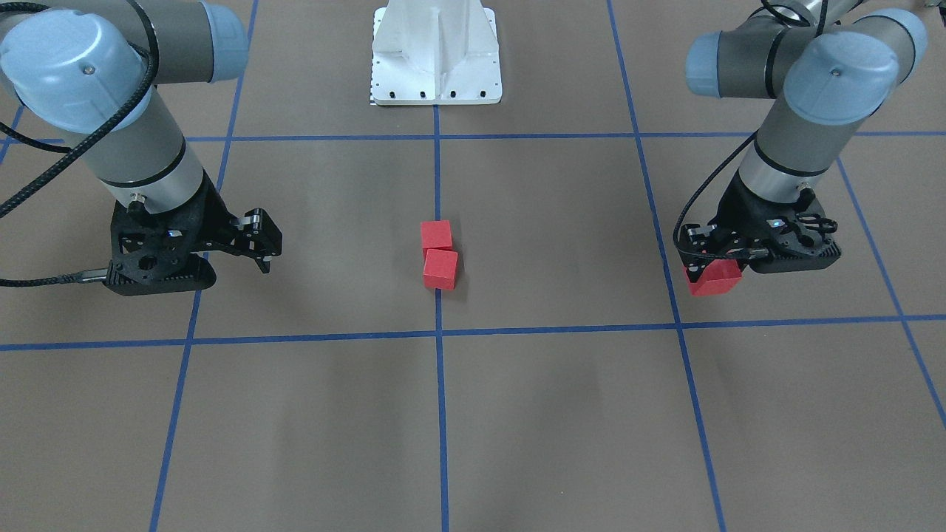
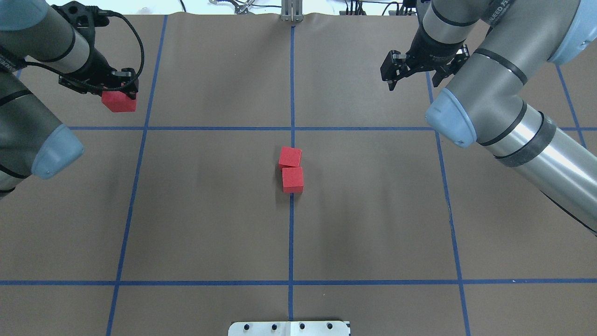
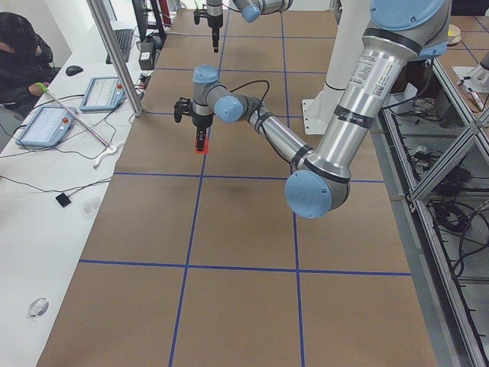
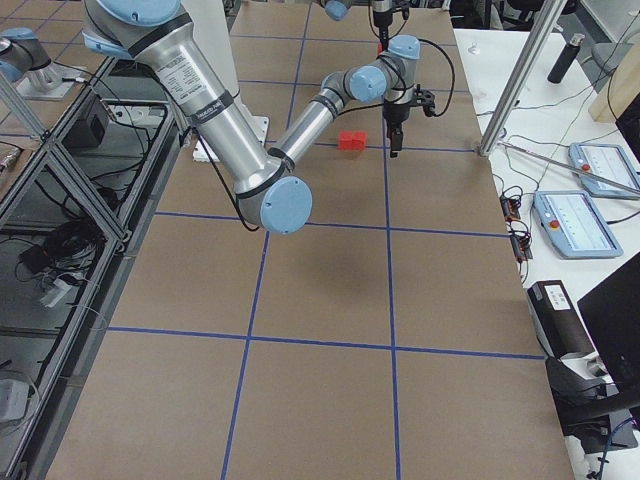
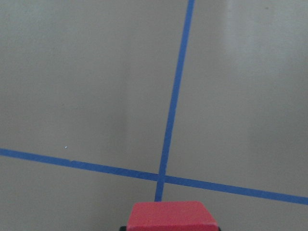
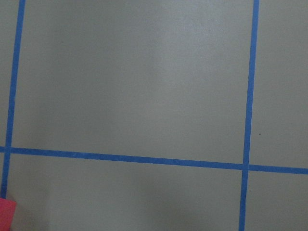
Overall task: Form red blocks into L shape at center
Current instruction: 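Carry the red cube with the left gripper toward the center cubes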
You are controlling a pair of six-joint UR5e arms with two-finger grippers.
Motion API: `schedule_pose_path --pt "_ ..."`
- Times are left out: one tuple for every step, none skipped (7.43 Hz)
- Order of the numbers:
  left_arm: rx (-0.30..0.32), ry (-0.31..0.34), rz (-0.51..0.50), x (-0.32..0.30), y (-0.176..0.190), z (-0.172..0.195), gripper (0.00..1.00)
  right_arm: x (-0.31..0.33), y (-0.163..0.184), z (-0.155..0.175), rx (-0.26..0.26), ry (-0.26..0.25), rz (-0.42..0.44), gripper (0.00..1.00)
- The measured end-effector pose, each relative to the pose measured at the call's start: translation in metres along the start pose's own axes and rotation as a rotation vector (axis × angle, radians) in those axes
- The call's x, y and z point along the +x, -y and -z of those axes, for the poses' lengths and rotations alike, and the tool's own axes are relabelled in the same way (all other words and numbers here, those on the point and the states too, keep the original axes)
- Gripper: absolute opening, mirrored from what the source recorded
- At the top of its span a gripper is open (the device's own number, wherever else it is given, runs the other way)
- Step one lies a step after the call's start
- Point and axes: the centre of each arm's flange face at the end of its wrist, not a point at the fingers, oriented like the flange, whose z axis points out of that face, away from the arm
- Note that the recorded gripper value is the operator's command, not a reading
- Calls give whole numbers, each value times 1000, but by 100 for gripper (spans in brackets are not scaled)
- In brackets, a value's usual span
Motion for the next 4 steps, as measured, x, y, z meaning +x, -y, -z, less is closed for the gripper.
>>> schedule_pose_path --pt "9 -7 -83 6 3 5 0 1 0 -1 -1 -1 -1 99" --pt "15 -16 -193 11 4 9 0 1 0 -2 -2 -2 -1 99" --pt "22 -25 -325 15 5 13 0 2 0 -3 -3 -3 -2 99" --pt "36 -32 -454 20 6 18 0 2 -1 -4 -4 -3 -1 99"
